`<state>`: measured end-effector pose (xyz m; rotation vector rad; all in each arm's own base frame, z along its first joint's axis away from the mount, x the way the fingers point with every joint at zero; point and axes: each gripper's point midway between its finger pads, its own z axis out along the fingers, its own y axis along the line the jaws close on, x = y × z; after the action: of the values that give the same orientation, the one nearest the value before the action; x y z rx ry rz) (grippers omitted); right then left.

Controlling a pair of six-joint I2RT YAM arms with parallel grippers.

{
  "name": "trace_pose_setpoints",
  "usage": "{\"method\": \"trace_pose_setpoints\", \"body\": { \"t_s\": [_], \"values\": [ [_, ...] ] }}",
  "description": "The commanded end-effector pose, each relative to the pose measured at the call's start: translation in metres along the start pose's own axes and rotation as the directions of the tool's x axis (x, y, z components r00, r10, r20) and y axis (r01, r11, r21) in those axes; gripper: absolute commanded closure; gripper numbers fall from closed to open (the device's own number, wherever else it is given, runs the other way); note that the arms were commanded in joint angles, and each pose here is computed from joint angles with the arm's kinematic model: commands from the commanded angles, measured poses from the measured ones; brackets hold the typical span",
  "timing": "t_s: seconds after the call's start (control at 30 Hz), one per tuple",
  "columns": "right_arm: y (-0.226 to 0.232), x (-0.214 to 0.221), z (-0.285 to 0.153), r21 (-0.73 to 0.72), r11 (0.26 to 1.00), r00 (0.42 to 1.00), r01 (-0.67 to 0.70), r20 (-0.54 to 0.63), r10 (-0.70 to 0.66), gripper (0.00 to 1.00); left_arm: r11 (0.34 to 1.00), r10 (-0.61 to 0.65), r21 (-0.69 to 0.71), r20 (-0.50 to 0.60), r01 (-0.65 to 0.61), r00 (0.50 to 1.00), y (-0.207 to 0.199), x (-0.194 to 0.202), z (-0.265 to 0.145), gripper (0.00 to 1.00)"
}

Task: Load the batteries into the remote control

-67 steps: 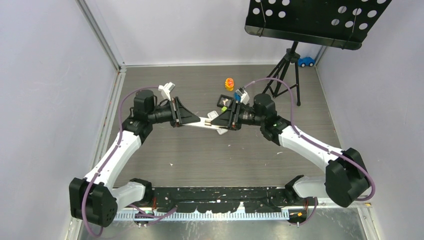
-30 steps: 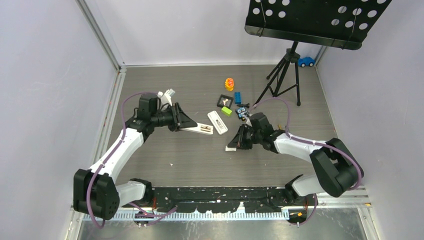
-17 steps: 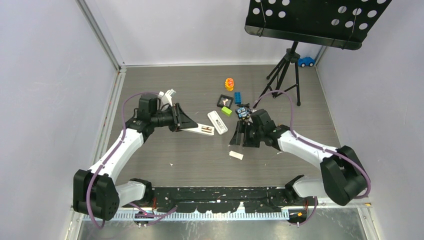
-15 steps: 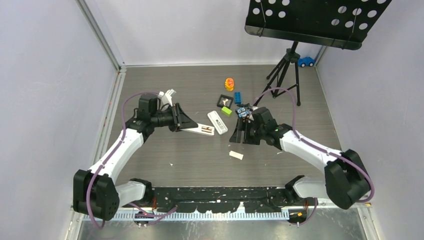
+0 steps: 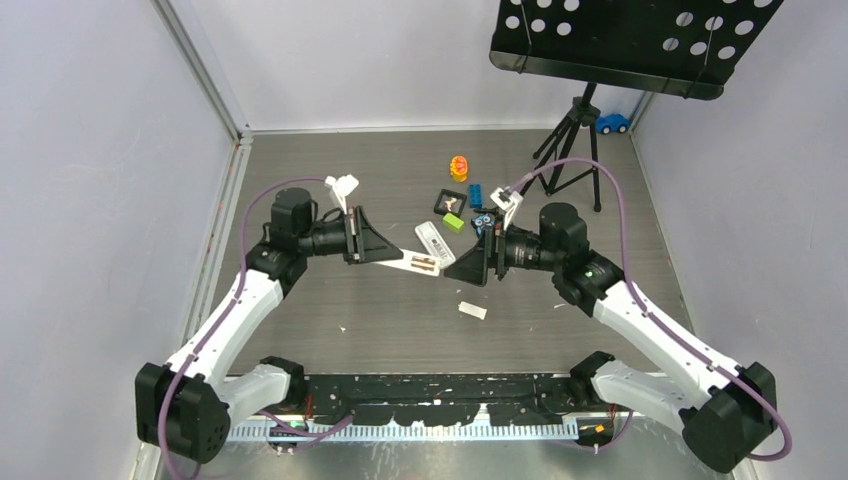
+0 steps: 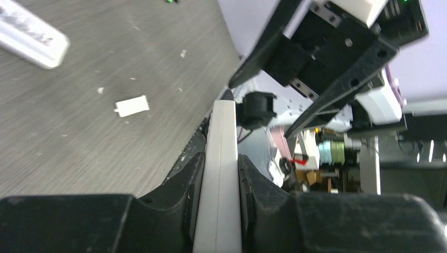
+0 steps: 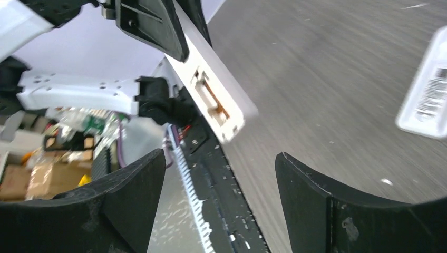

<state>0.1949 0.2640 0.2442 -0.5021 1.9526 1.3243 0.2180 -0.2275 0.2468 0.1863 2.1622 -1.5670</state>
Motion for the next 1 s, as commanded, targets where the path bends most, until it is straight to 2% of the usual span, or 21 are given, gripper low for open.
{"method": "trace_pose_setpoints", "body": {
  "t_s": [0.0,0.13,0.27,0.4,0.5,0.63,0.73,0.8,0.9,0.97],
  "values": [
    [0.036,-0.005,0.002,-0.190,0.982,0.995,0.025,-0.091,-0.043,0.19,0.970,0.153,0.196,-0.049,-0.140,0.987,-0.048,0.017,0.003,1.00],
    [0.029,0.000,0.010,-0.182,0.983,0.989,-0.008,-0.149,-0.020,0.19,0.949,0.220,0.246,-0.071,-0.196,0.973,-0.062,0.028,0.007,1.00],
    [0.048,0.007,0.011,-0.298,0.953,0.979,-0.048,-0.203,-0.014,0.23,0.930,0.261,0.291,-0.097,-0.223,0.961,-0.072,0.038,0.009,1.00],
    [0.074,0.015,0.012,-0.443,0.886,0.971,-0.134,-0.236,0.029,0.40,0.919,0.272,0.322,-0.106,-0.226,0.956,-0.080,0.039,0.009,1.00],
    [0.079,0.020,0.012,-0.457,0.878,0.969,-0.142,-0.247,0.028,0.57,0.915,0.279,0.331,-0.104,-0.232,0.955,-0.082,0.039,0.007,1.00],
    [0.085,0.021,0.011,-0.467,0.874,0.969,-0.132,-0.245,0.016,0.72,0.913,0.276,0.336,-0.094,-0.230,0.957,-0.087,0.036,0.006,0.98],
    [0.086,0.011,0.011,-0.447,0.890,0.983,-0.094,-0.183,0.013,0.80,0.933,0.245,0.279,-0.031,-0.227,0.969,-0.087,0.023,0.009,0.66],
    [0.083,-0.002,0.015,-0.406,0.911,0.994,-0.069,-0.108,0.027,0.83,0.963,0.174,0.195,0.082,-0.187,0.981,-0.082,0.002,0.012,0.49],
    [0.075,-0.031,0.022,-0.326,0.941,0.993,-0.090,0.043,0.110,0.84,0.951,0.111,0.252,0.270,-0.182,0.956,-0.096,-0.020,0.006,0.31],
    [0.078,-0.046,0.024,-0.353,0.930,0.978,-0.105,0.134,0.162,0.84,0.932,0.066,0.309,0.368,-0.189,0.928,-0.106,-0.032,-0.001,0.26]
  ]
}}
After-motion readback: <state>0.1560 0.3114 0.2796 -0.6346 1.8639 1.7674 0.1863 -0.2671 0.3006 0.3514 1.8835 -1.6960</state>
